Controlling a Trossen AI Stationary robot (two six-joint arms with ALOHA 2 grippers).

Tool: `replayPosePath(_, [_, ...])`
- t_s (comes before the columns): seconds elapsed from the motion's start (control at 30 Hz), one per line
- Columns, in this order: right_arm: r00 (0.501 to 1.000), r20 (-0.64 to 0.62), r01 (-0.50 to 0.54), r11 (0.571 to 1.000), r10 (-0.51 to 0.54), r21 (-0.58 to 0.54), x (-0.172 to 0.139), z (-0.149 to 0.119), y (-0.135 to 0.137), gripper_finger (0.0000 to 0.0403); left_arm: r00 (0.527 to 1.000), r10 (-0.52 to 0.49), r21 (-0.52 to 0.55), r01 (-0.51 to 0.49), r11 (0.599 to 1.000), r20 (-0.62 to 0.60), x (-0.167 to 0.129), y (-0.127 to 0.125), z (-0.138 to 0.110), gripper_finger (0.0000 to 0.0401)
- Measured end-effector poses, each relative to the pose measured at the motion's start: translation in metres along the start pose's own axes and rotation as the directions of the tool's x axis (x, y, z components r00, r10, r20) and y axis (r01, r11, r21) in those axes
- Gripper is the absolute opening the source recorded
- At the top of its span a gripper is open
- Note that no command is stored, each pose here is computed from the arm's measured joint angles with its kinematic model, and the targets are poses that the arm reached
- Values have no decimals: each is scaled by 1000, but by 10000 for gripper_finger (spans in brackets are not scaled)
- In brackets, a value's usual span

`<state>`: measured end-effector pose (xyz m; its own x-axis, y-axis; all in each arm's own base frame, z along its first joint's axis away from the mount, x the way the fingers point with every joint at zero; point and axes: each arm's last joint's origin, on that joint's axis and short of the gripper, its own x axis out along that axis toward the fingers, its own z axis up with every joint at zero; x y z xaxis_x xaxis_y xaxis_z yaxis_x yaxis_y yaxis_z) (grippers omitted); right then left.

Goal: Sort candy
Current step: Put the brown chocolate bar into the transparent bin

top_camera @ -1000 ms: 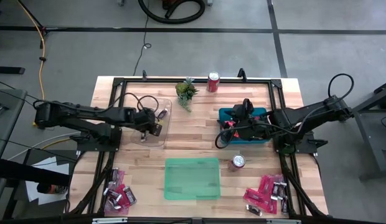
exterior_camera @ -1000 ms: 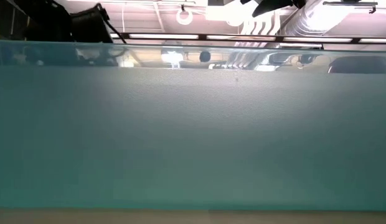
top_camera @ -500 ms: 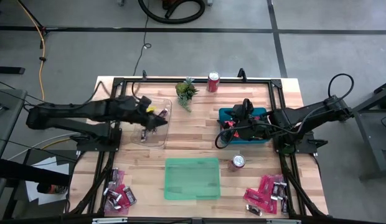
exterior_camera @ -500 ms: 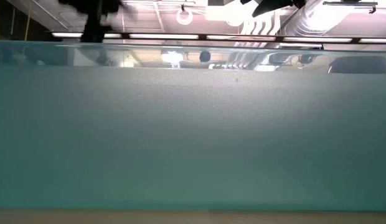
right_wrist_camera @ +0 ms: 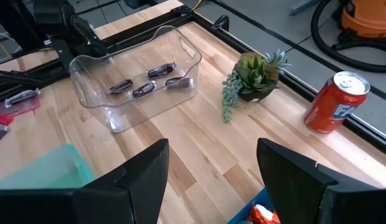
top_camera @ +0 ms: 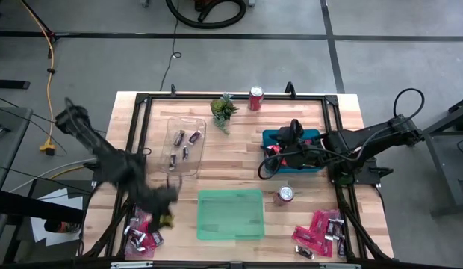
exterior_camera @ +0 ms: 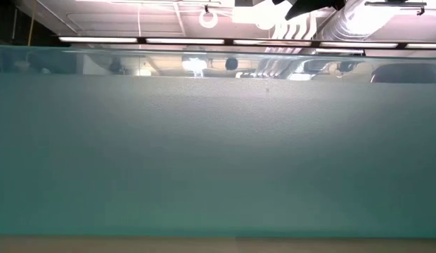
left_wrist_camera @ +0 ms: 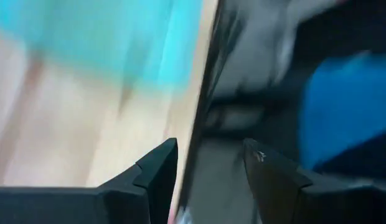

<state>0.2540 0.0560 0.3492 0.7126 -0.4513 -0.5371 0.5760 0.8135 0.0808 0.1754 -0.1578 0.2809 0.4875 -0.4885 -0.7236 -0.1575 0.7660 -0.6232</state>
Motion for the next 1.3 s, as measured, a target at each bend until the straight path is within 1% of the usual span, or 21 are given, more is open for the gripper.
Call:
replayPosePath(0.07, [1000,-9,0,1000,0,-6,0,-1,0,238,990,52,77,-42,996,-130,25,-8,-25,167])
replayPosePath(0.1, [1000,-11,2,1000,-2,-8,0,-1,0,238,980,78,138,-53,989,-184,36,-11,-38,167])
replayPosePath(0.13, [1000,-14,4,1000,-4,-11,0,-1,-1,238,969,111,203,-65,977,-222,47,-13,-50,167])
replayPosePath(0.2, [1000,-21,9,1000,-9,-19,0,-2,-1,238,949,167,345,-68,936,-266,65,-19,-69,167])
replayPosePath(0.27, [1000,-24,11,1000,-12,-22,0,-3,-2,238,935,239,485,-86,870,-262,79,-23,-83,167])
replayPosePath(0.33, [999,-29,16,999,-16,-28,0,-3,-2,238,921,316,601,-123,790,-227,93,-24,-93,167])
replayPosePath(0.4, [999,-31,17,999,-18,-29,0,-3,-2,238,908,371,689,-143,710,-194,104,-24,-99,167])
replayPosePath(0.43, [999,-32,18,999,-19,-31,0,-4,-2,238,905,383,719,-141,681,-185,110,-24,-102,167])
replayPosePath(0.5, [999,-34,19,999,-21,-33,0,-4,-3,238,895,404,754,-133,643,-187,118,-23,-105,167])
replayPosePath(0.63, [999,-40,24,999,-26,-40,0,-4,-3,238,861,450,799,-93,595,-235,129,-17,-113,167])
replayPosePath(0.73, [999,-44,27,999,-29,-44,0,-5,-4,238,830,509,824,-114,555,-228,133,-11,-118,167])
replayPosePath(0.77, [999,-44,27,999,-29,-43,0,-5,-4,238,823,522,827,-122,550,-225,135,-9,-119,167])
replayPosePath(0.87, [999,-45,28,999,-30,-40,0,-5,-4,238,815,535,830,-130,542,-221,139,-6,-119,167])
replayPosePath(0.93, [998,-51,32,998,-34,-46,0,-6,-4,238,816,542,847,-134,515,-201,141,-6,-119,167])
replayPosePath(1.0, [998,-54,35,998,-37,-47,0,-6,-5,238,814,556,860,-157,485,-165,143,-4,-119,167])
replayPosePath(1.03, [998,-55,36,998,-38,-49,0,-6,-5,238,814,560,864,-167,476,-151,144,-3,-119,167])
replayPosePath(1.2, [998,-56,36,998,-39,-49,0,-6,-5,238,806,575,868,-180,463,-139,150,-1,-120,167])
replayPosePath(1.27, [998,-56,37,998,-40,-50,0,-6,-5,238,805,577,872,-177,456,-138,151,0,-118,162])
replayPosePath(1.3, [998,-56,37,998,-40,-50,0,-6,-5,238,804,578,869,-181,460,-139,151,0,-117,156])
